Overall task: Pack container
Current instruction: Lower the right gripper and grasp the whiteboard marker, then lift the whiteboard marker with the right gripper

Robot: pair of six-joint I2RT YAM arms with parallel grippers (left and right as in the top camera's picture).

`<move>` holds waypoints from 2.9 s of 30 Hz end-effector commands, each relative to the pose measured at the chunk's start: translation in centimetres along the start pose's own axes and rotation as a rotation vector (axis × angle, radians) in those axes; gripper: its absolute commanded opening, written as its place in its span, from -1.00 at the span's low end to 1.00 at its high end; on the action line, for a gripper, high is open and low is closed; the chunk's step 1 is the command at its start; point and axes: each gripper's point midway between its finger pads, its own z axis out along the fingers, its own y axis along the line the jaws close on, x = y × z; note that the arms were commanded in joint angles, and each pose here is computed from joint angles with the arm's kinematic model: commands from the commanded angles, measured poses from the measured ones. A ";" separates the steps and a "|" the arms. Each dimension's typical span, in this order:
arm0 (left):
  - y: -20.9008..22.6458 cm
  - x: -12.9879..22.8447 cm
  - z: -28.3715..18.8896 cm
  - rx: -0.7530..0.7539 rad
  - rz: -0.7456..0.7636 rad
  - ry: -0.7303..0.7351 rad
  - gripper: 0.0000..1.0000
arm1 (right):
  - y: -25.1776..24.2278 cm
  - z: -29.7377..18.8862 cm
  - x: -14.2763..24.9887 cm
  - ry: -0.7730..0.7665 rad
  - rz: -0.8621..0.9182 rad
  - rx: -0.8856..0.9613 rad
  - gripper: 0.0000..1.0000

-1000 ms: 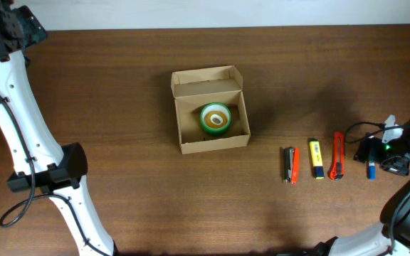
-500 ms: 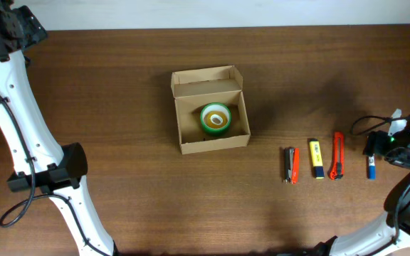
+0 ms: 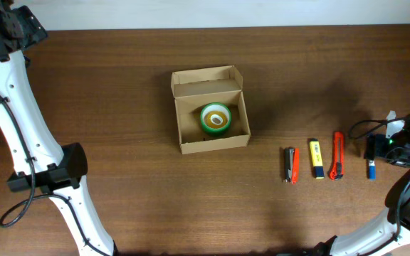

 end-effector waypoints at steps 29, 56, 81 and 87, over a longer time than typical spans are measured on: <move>0.9 -0.6 -1.2 -0.008 -0.001 -0.032 1.00 | 1.9 1.1 -1.7 0.010 -0.069 0.033 0.45; 0.9 -0.6 -1.2 -0.008 -0.001 -0.032 1.00 | 3.1 1.2 -2.0 -0.012 -0.046 -0.037 -0.91; 0.9 -0.6 -1.2 -0.008 -0.001 -0.032 1.00 | 10.0 -22.0 -12.9 -0.365 -0.092 -0.159 -0.93; 0.9 -0.6 -1.2 -0.008 -0.001 -0.032 1.00 | 21.8 -32.8 -13.8 -0.652 -0.536 -0.142 -0.92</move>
